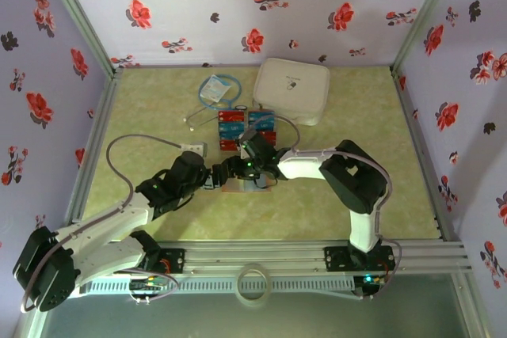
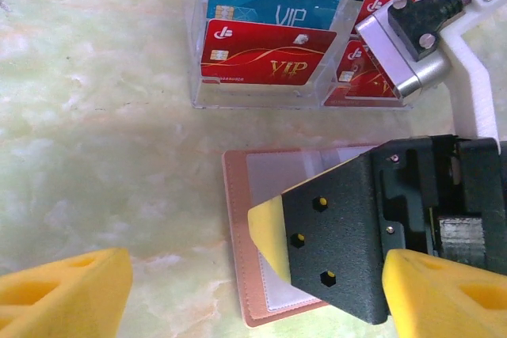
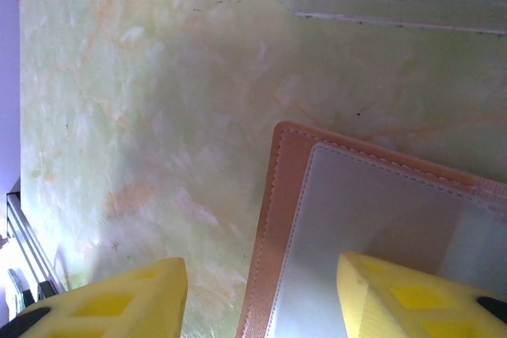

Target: Put the credit cards into the card holder

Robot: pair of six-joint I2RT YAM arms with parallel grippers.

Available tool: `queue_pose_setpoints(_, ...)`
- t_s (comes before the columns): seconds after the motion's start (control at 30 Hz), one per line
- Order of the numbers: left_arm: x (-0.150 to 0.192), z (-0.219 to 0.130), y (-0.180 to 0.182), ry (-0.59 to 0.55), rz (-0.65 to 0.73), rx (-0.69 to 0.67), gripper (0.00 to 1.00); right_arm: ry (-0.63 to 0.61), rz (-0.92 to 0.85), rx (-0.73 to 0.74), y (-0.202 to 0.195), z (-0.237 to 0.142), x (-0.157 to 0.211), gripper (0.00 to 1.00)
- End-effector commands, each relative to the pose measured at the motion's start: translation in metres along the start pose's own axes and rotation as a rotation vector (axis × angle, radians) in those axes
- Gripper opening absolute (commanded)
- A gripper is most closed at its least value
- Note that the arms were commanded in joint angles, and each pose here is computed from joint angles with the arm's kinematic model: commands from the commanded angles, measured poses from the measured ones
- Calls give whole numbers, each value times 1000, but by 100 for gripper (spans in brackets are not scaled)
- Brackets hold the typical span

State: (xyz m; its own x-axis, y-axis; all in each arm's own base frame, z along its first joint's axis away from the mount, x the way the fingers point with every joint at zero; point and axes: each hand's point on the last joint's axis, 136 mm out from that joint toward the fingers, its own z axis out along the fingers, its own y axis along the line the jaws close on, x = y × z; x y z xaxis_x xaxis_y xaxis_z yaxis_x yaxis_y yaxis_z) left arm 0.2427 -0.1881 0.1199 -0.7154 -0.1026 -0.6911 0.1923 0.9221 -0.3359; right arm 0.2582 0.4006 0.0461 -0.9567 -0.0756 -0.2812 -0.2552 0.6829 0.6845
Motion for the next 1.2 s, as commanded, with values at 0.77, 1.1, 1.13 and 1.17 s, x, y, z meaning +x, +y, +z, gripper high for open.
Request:
queue_pose_setpoints(0.77, 18, 44, 19, 139, 85, -184, 100, -176, -67, 415, -92, -136, -3, 57)
queue_pose_setpoints(1.1, 27, 62, 20, 198, 143, -223, 100, -116, -48, 442, -121, -111, 11, 46)
queue_pose_setpoints(1.13, 30, 63, 21, 204, 144, -227, 100, -112, -48, 443, -123, -110, 13, 43)
queue_pose_setpoints(1.17, 32, 65, 23, 209, 146, -230, 100, -110, -47, 446, -124, -110, 14, 38)
